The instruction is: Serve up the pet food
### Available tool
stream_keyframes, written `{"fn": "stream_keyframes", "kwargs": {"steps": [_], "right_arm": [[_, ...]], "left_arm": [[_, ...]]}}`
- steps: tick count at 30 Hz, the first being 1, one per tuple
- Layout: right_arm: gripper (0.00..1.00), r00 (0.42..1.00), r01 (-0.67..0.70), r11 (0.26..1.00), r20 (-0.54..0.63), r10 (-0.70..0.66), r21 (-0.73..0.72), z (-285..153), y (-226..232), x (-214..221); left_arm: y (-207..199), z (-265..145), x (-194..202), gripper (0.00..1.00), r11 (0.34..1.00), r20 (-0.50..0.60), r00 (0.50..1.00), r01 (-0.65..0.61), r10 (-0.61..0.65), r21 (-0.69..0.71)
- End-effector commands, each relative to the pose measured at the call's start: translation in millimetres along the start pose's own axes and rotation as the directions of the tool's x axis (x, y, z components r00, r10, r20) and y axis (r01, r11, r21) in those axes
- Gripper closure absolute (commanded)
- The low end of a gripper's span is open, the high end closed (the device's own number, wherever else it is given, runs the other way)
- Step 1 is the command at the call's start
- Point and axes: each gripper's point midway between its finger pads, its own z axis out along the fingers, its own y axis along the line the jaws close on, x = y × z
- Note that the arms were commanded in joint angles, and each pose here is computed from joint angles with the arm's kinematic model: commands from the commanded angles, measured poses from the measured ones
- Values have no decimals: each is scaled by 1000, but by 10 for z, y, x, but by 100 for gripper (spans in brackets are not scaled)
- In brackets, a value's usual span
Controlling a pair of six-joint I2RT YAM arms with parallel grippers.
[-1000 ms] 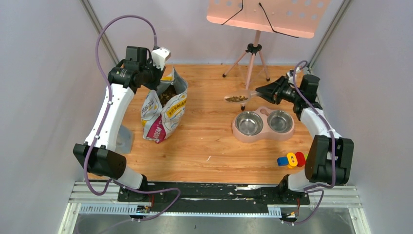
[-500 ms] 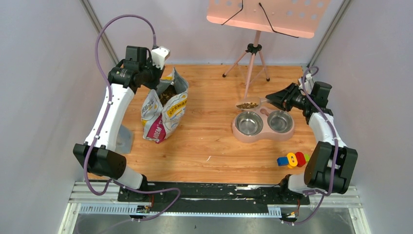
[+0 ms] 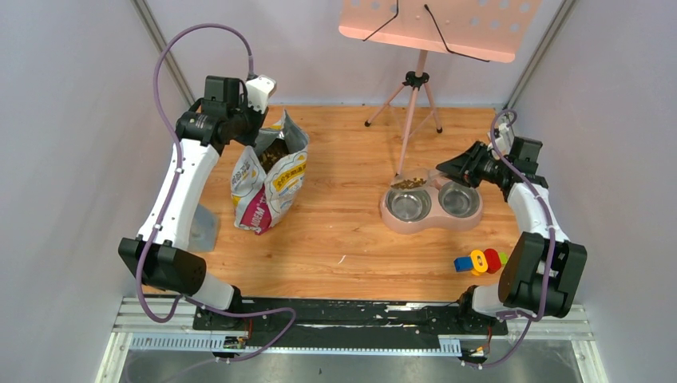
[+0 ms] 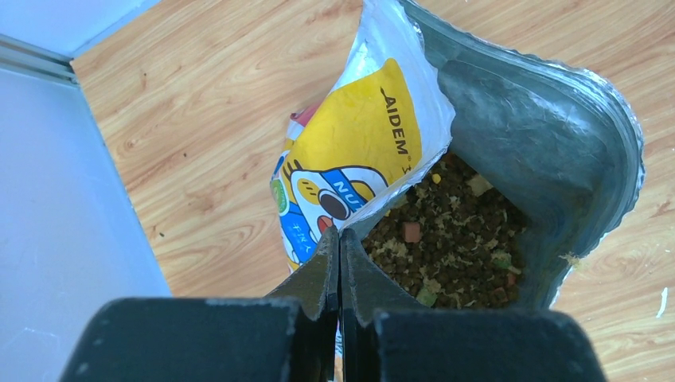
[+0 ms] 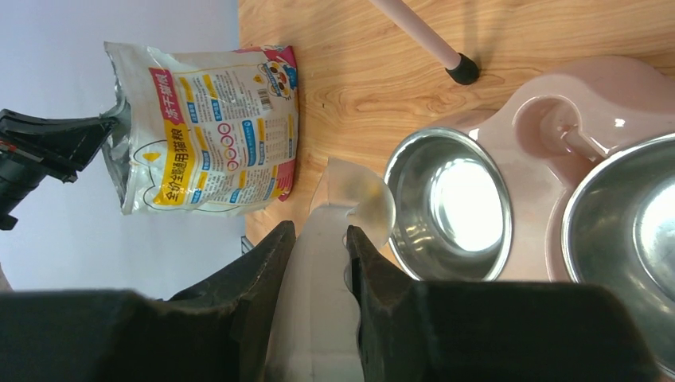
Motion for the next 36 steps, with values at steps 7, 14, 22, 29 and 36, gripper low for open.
{"fn": "stream_keyframes", "kwargs": {"steps": [7,14,22,29,36], "right_arm": [[100,995,97,994,33,-98,41,-136,-73,-85],[100,976,192,970,73,-204,151,-198,-192,-194],[100,952,281,934,56,-300,222,-224,-264,-161],[100,919,373,888,27,-394,268,-175,-247,-166],[100,848,511,807,-23,-529,295,-100,-146,-125]], "left_arm": [[140,-180,-469,100,998,194,981,-5,18,-65],[181,-161,-453,100,996,178,983,-21,36,-82],[194,-133,-470,100,997,186,982,-9,24,-77],[176,-111,-447,100,998,181,983,-7,19,-69],[167,-112,-441,100,998,179,984,-6,17,-65]]}}
